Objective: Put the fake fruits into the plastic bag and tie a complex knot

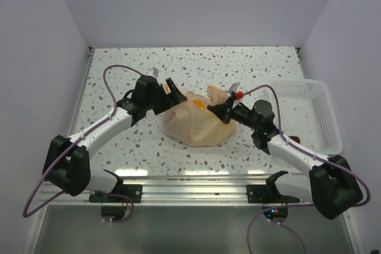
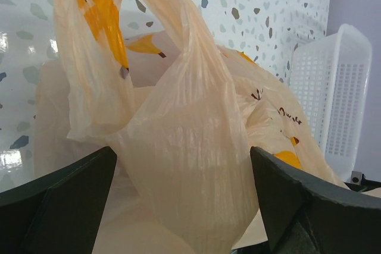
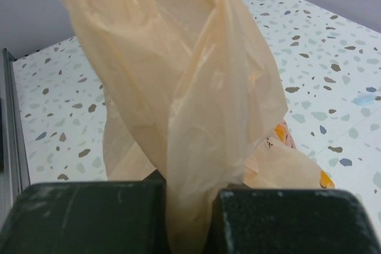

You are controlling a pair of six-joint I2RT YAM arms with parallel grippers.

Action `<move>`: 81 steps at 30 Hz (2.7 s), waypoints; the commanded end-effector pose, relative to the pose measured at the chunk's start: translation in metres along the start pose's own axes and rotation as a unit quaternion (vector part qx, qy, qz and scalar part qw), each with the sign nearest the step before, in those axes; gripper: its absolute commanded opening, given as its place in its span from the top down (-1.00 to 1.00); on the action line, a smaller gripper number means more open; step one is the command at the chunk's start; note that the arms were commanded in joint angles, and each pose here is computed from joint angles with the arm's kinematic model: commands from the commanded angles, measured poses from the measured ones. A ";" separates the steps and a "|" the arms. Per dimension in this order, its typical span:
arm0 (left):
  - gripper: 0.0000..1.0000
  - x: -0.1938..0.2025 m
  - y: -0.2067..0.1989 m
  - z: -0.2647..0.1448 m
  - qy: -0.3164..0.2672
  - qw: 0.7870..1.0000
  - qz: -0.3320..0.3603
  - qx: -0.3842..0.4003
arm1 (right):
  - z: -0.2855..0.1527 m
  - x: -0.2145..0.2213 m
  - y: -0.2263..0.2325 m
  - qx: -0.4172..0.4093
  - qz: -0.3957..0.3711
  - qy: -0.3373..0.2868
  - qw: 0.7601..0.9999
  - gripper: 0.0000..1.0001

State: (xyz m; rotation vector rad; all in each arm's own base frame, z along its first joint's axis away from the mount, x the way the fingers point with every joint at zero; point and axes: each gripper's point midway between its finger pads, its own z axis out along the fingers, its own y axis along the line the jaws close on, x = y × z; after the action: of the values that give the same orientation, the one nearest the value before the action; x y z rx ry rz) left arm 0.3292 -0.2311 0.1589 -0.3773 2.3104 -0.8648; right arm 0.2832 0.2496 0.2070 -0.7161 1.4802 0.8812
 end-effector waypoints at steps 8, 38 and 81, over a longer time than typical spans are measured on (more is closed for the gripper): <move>0.69 -0.050 -0.094 -0.027 -0.118 0.959 0.130 0.223 | 0.001 -0.004 0.006 -0.013 0.006 0.014 1.000 1.00; -0.28 0.023 -0.096 -0.057 -0.129 0.703 0.593 0.371 | 0.001 0.003 0.007 -0.051 0.094 0.116 0.988 1.00; 0.89 0.063 -0.114 -0.060 -0.057 0.477 0.702 0.525 | -0.005 0.011 0.018 -0.074 0.091 0.161 0.980 1.00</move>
State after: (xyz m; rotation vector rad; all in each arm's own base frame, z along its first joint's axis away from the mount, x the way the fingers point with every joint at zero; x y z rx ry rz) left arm 0.2582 -0.3102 0.2487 1.5752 0.8986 -0.9097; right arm 0.2715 0.2491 0.1817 -0.7933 1.8631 1.0254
